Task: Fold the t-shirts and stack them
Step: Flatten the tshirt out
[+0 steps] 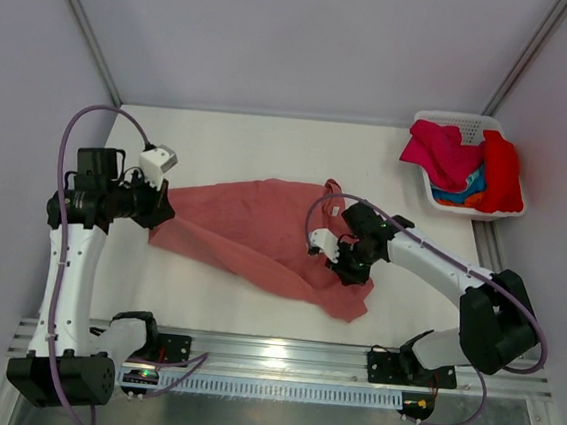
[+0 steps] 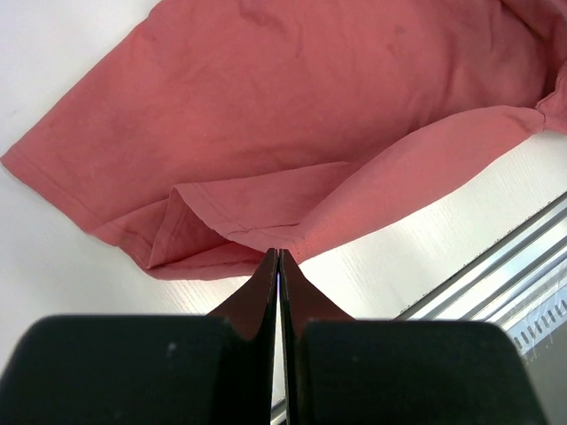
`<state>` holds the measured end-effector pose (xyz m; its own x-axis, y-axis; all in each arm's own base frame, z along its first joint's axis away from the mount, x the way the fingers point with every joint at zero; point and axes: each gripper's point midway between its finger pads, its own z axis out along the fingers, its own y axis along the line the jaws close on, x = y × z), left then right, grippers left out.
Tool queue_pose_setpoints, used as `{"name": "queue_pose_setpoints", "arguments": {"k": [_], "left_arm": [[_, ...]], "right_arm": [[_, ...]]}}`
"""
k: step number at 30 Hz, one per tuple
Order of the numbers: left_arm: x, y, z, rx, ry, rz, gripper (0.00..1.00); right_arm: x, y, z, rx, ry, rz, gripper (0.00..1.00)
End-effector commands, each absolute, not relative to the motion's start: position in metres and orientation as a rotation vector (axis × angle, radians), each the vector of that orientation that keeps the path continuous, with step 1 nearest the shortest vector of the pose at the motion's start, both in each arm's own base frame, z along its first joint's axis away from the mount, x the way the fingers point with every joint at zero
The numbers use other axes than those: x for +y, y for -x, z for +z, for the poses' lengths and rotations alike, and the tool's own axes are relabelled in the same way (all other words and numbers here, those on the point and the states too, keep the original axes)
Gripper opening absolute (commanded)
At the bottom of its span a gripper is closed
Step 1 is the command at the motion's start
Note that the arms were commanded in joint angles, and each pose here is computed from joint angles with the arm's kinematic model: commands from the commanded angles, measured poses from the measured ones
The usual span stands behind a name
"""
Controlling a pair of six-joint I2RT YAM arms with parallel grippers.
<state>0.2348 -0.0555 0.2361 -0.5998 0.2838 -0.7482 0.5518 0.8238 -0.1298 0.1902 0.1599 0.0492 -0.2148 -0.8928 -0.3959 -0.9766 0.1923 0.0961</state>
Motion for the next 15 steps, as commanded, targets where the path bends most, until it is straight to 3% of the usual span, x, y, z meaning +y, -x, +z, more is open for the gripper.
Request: {"name": "queue_pose_setpoints", "arguments": {"k": [1,15], "left_arm": [[-0.052,-0.24,0.238,2.22,-0.594,-0.421,0.0],[-0.048,-0.248,0.234,2.221,-0.554,-0.398,0.0]], "right_arm": [[0.17,-0.196,0.077,2.105,1.77,0.505,0.03],[0.177,-0.22,0.144,1.894,1.632,0.367,0.03]]}}
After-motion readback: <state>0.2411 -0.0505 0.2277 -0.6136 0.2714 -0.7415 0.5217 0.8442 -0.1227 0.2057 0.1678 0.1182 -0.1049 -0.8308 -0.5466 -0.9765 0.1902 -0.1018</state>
